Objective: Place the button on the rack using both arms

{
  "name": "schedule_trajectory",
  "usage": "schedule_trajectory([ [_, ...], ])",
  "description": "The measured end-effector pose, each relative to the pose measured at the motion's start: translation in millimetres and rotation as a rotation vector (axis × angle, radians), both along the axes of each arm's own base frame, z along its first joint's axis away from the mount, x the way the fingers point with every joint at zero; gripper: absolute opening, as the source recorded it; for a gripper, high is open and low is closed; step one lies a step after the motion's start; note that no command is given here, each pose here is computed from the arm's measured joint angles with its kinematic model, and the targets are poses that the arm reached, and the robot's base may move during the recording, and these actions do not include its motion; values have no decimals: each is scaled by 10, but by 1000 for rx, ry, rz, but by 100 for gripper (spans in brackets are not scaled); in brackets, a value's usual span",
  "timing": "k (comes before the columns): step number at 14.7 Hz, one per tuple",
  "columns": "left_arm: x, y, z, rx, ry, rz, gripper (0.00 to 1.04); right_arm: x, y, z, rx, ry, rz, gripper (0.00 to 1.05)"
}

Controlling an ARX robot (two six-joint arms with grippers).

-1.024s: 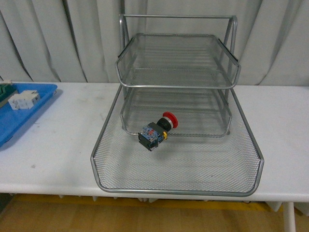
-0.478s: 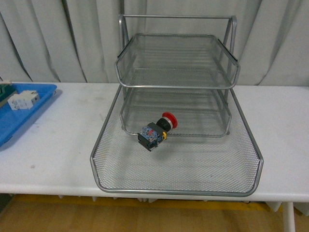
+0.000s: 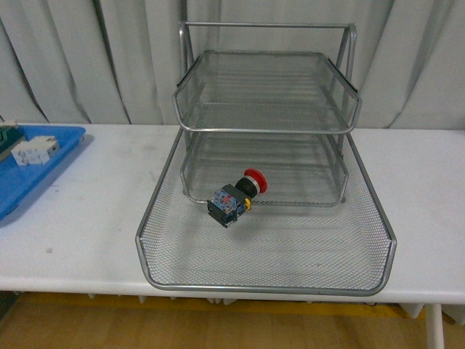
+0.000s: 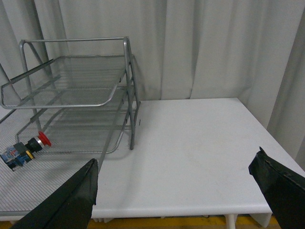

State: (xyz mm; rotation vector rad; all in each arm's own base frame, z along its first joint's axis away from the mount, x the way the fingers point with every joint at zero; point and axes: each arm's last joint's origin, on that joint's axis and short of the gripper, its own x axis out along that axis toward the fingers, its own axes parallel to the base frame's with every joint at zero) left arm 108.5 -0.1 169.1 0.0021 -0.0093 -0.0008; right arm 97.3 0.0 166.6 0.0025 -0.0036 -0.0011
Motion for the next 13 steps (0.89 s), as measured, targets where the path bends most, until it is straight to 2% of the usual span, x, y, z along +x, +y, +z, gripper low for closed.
schedule_trajectory([
  [2, -83, -1, -68, 0, 55, -3, 2, 0, 0, 0, 0, 0, 0, 98],
  [3, -110, 0, -9, 0, -9, -2, 2, 0, 0, 0, 0, 0, 0, 98],
  [5, -109, 0, -31, -1, 9, 0, 5, 0, 0, 0, 0, 0, 0, 98],
  [6, -109, 0, -34, -2, 12, 0, 21, 0, 0, 0, 0, 0, 0, 98],
  [8, -109, 0, -34, -2, 12, 0, 50, 137, 32, -1, -107, 249, 93, 98],
  [11, -109, 0, -34, -2, 12, 0, 88, 537, 169, -9, -84, 358, 166, 98],
  [12, -109, 0, -34, 0, 12, 0, 100, 661, 263, -73, -57, 433, 201, 90],
  [13, -109, 0, -34, -2, 13, 0, 97, 781, 407, -169, -16, 536, 239, 76],
])
